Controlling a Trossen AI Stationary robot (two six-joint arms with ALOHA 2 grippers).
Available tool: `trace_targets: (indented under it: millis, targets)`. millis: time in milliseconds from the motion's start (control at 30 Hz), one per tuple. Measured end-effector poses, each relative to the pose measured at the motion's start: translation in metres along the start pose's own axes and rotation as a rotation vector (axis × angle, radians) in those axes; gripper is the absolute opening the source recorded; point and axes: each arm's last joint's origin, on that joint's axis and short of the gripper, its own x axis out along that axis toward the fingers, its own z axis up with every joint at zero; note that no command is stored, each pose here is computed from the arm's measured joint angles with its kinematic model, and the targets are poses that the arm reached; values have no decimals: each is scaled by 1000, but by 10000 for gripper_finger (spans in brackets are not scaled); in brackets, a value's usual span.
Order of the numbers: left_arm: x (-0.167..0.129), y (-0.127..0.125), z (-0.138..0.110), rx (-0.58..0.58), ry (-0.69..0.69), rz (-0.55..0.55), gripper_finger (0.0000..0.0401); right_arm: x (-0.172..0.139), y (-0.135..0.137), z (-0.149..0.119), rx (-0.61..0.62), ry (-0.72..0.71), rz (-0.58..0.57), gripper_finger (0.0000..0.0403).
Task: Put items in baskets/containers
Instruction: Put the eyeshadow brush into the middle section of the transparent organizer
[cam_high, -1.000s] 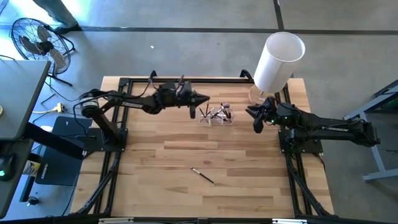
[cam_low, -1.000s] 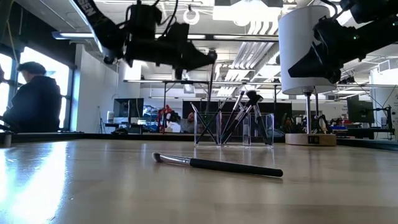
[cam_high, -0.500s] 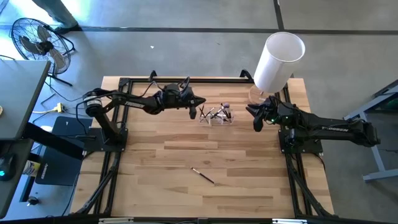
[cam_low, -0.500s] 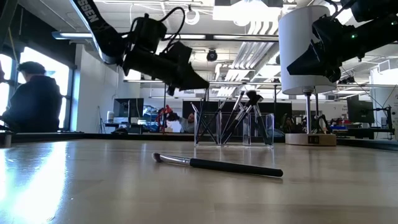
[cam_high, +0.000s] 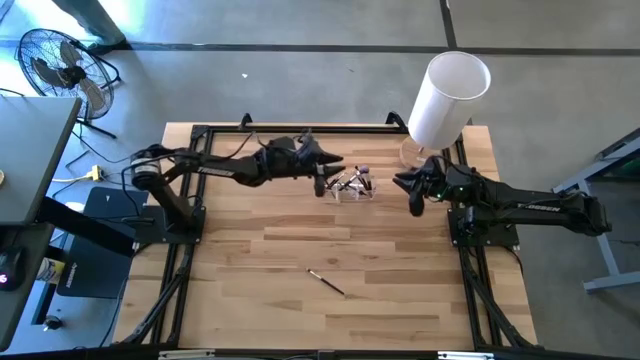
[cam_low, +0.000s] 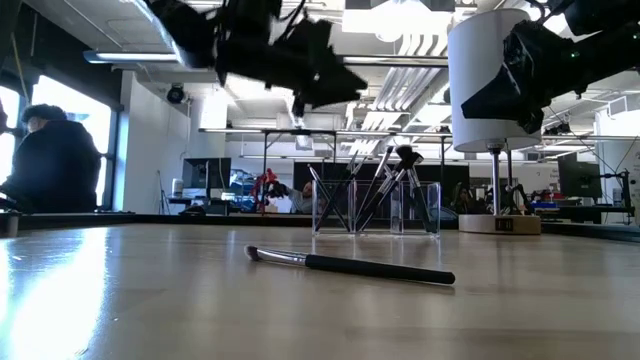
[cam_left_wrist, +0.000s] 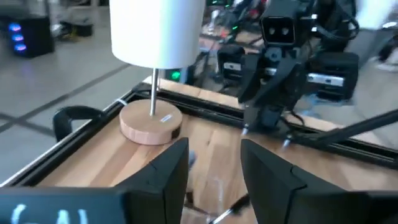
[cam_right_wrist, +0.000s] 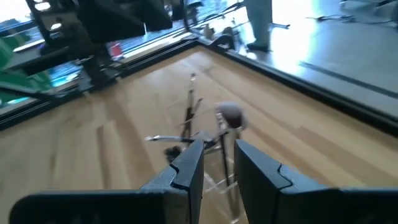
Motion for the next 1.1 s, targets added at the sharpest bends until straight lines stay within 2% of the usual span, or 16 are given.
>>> trace_targets:
  millis: [167,267,367,500,567,667,767,933,1000,1100]
  targets:
    - [11,-52,22,29,129,179,122,0,2,-2,-2,40,85,83]
    - [7,-83,38,-18,233,297,98,0,2,-4,-16,72,112,83]
    - [-4,-110,50,-164,294,398,71,-1,3,-6,-48,95,130,83]
    - [-19,-136,53,-422,311,487,45,-1,2,-9,-77,123,138,83]
    - [-25,-149,52,-517,316,493,35,-1,2,-10,-79,139,133,83]
    - [-33,-169,49,-581,327,457,10,-1,1,-12,-79,159,128,83]
    - [-40,-186,43,-657,335,443,5,-2,0,-15,-89,188,120,83]
    - [-37,-206,15,-751,383,485,2,-3,-3,-22,-265,258,118,82]
    - [-36,-216,6,-811,404,471,1,-4,-4,-25,-345,285,113,82]
    - [-39,-235,-10,-847,446,452,1,-4,-4,-27,-360,302,124,81]
